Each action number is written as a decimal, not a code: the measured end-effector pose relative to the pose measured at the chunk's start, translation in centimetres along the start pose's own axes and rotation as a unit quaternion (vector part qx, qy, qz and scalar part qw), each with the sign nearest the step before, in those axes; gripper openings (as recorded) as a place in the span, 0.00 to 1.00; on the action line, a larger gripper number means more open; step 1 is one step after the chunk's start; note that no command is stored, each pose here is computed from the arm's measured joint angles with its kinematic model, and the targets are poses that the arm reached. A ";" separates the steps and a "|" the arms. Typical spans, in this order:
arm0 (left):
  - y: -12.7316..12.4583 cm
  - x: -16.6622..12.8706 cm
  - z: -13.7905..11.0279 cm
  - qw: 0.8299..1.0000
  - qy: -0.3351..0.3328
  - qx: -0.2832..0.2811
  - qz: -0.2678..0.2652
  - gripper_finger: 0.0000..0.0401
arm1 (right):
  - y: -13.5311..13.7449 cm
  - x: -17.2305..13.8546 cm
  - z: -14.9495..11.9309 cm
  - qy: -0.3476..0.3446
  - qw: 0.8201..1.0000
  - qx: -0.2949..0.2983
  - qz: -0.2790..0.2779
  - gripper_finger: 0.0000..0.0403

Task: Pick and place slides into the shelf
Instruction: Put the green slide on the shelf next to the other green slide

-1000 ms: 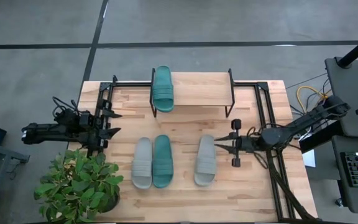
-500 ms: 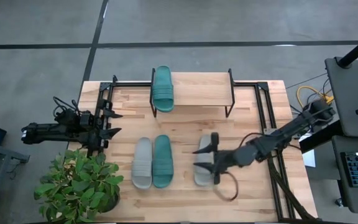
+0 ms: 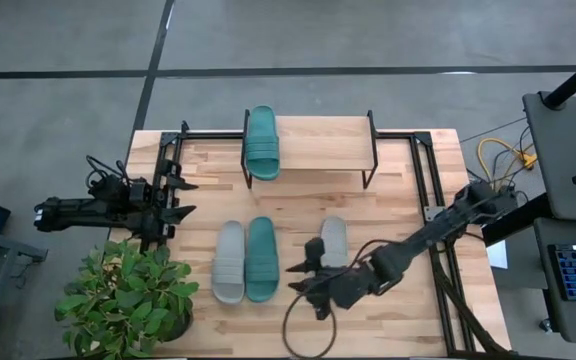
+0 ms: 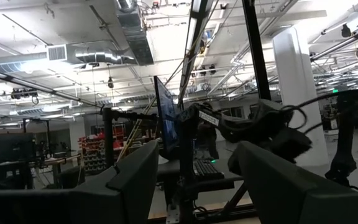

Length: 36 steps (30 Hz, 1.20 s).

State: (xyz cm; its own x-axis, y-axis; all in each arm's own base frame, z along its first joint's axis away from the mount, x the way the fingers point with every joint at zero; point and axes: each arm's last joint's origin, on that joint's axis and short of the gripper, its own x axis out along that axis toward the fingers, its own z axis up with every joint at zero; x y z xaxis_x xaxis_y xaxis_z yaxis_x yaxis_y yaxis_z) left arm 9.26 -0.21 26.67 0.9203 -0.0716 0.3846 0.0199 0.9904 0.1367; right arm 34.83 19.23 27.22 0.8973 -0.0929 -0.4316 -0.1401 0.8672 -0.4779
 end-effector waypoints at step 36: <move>0.0 0.0 0.0 1.000 0.000 0.012 0.000 0.52 | 6.7 11.4 -5.3 0.117 0.989 -0.085 -0.024 0.31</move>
State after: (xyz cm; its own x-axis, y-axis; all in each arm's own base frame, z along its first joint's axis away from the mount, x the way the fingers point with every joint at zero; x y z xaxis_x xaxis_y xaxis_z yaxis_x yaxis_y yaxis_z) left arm 9.28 -0.21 26.67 0.9203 -0.0716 0.3846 0.0105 0.9873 0.1587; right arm 41.94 21.43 15.04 0.7862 -0.2604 -0.5604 -0.1850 0.7661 -0.6155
